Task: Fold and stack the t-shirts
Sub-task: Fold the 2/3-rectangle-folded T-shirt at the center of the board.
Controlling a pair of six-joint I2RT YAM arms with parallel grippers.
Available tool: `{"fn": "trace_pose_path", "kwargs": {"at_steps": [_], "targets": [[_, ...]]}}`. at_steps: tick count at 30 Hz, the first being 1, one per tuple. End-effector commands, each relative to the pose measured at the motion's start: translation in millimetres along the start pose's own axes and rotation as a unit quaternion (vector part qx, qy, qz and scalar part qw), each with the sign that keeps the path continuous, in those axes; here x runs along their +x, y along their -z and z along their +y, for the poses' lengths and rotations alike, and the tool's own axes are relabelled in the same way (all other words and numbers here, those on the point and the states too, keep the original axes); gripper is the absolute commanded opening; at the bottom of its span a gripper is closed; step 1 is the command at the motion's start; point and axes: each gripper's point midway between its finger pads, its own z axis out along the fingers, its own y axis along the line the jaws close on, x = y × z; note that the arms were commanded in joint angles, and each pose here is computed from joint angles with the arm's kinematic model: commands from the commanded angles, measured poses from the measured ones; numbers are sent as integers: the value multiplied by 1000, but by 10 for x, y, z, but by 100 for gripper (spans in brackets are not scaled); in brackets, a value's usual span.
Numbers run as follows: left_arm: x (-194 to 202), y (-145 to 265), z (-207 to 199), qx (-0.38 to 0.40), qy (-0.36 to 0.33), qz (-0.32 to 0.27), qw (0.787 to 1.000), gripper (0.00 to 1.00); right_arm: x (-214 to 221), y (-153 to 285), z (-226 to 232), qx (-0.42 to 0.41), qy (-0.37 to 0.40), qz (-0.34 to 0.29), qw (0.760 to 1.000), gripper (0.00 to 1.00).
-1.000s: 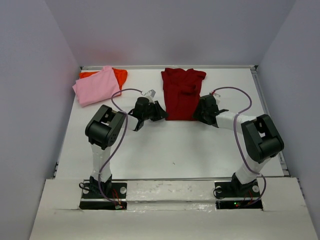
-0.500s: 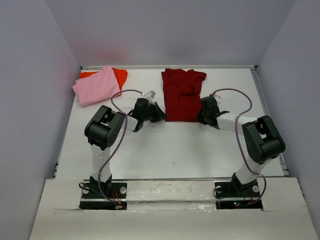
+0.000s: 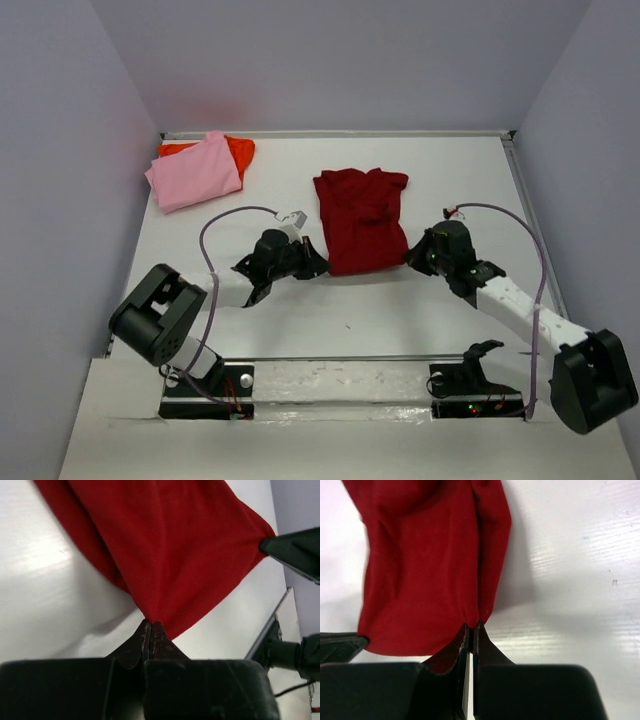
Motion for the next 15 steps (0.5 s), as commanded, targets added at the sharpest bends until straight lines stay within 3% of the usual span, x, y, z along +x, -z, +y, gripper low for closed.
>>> {"fn": "trace_pose_path", "kwargs": {"at_steps": [1,6,15], "targets": [[148,223,-217,2,-13,-16,1000,0,140,279,-175,12,-12,7,1000,0],[165,428,-402,14,-16,-39,999,0,141,610,-198,-8,-28,-11,1000,0],[-474,408,-670,-29,-82,-87,992,0,-307,641,90,-18,-8,-53,998,0]]}}
